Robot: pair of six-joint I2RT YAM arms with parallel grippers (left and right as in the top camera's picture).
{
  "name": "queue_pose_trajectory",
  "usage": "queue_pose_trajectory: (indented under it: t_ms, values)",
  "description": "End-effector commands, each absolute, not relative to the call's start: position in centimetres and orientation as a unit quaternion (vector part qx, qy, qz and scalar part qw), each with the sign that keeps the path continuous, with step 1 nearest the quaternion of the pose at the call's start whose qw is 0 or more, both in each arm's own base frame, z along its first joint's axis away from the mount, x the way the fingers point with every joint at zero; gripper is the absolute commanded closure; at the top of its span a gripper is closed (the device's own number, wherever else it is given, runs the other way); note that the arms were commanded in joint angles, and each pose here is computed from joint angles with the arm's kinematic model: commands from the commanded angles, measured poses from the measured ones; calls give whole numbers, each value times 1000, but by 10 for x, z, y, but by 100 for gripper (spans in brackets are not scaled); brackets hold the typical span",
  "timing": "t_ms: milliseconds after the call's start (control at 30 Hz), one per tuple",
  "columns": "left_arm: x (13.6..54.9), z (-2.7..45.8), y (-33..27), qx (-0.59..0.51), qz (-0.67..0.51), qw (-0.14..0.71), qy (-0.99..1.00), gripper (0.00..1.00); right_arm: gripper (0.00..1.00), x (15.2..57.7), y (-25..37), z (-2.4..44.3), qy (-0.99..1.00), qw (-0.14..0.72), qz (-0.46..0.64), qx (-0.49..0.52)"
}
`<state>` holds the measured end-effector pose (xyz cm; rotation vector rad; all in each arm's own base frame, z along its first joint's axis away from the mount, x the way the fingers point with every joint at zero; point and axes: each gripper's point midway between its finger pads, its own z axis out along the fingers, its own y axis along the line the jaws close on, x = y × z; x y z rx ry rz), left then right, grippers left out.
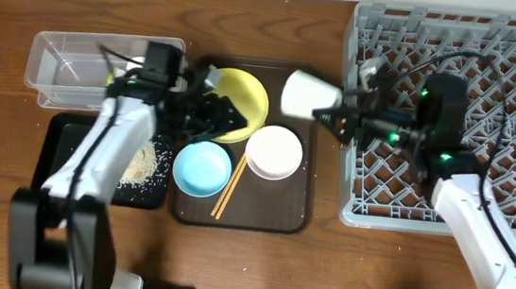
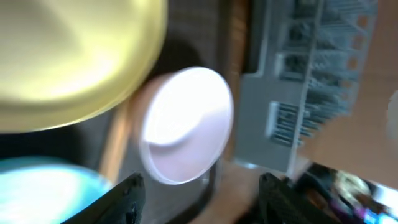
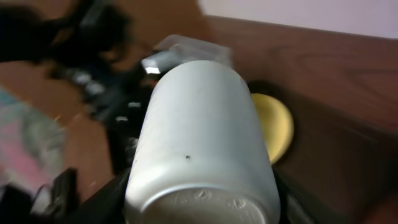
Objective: Sort waste into correct bins and load items into the dishwasher rack
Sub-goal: 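Grasp the cream cup with the right gripper and release left, then place the cream cup into the grey dish rack with the right gripper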
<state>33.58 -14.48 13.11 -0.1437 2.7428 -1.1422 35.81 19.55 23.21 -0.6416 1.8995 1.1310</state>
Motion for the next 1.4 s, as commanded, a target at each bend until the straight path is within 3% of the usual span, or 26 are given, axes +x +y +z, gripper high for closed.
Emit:
queue_pose_trajectory:
  t_ms: [0, 367, 633, 933, 1367]
  values:
    - [339, 150, -111, -38, -307, 153, 939, 39, 99, 387, 177, 263, 773, 451, 393, -213]
    - [327, 176, -84, -46, -245, 204, 947, 38, 99, 432, 77, 288, 874, 471, 99, -71]
    - [324, 173, -84, -48, -245, 195, 949, 38, 99, 382, -9, 236, 942, 328, -40, 62]
    - [322, 172, -84, -50, -244, 190, 950, 38, 99, 328, -77, 204, 961, 211, -73, 166]
    - [322, 172, -84, -50, -244, 190, 950, 38, 99, 304, -78, 140, 979, 84, -34, 184]
